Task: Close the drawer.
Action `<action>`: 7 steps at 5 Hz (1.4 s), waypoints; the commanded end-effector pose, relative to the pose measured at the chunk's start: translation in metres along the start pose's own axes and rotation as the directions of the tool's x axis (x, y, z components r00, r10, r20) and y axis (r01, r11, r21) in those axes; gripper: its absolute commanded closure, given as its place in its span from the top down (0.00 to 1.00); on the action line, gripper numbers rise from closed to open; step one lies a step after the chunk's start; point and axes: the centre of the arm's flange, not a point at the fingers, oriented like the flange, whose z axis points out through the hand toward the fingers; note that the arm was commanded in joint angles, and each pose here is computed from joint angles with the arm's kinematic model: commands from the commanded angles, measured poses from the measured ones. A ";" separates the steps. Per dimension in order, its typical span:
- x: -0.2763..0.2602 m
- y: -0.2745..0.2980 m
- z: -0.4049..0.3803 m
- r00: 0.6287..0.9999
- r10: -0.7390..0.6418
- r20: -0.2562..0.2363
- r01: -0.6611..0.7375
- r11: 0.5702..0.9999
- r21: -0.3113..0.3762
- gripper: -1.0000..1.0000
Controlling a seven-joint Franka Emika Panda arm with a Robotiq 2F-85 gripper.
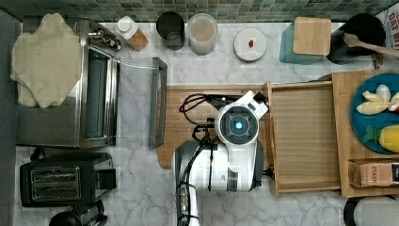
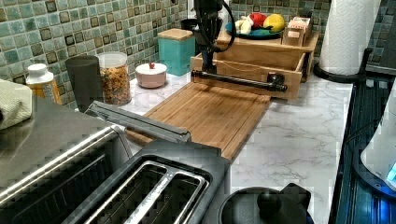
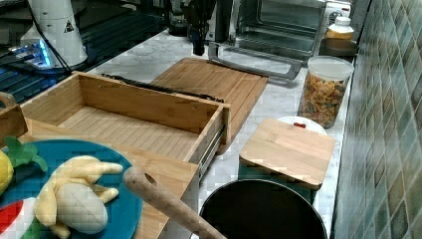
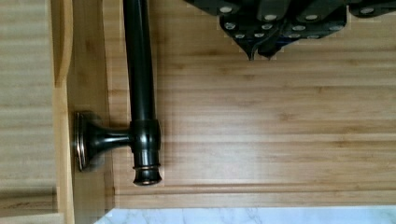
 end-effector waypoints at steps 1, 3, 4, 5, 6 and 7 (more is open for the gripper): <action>-0.035 0.036 0.067 0.996 -0.007 0.093 0.005 1.000 0.022 0.00; -0.039 0.052 0.087 0.998 -0.011 0.070 0.010 1.000 0.011 0.00; -0.037 0.061 0.083 0.997 -0.008 0.078 0.009 1.000 -0.017 0.00; -0.032 0.079 0.085 0.998 -0.023 0.057 0.025 0.999 -0.037 0.00; -0.029 0.110 0.082 0.999 -0.036 0.024 0.038 0.997 -0.070 0.00; -0.027 0.154 0.078 0.999 -0.038 0.016 0.039 0.996 -0.079 0.00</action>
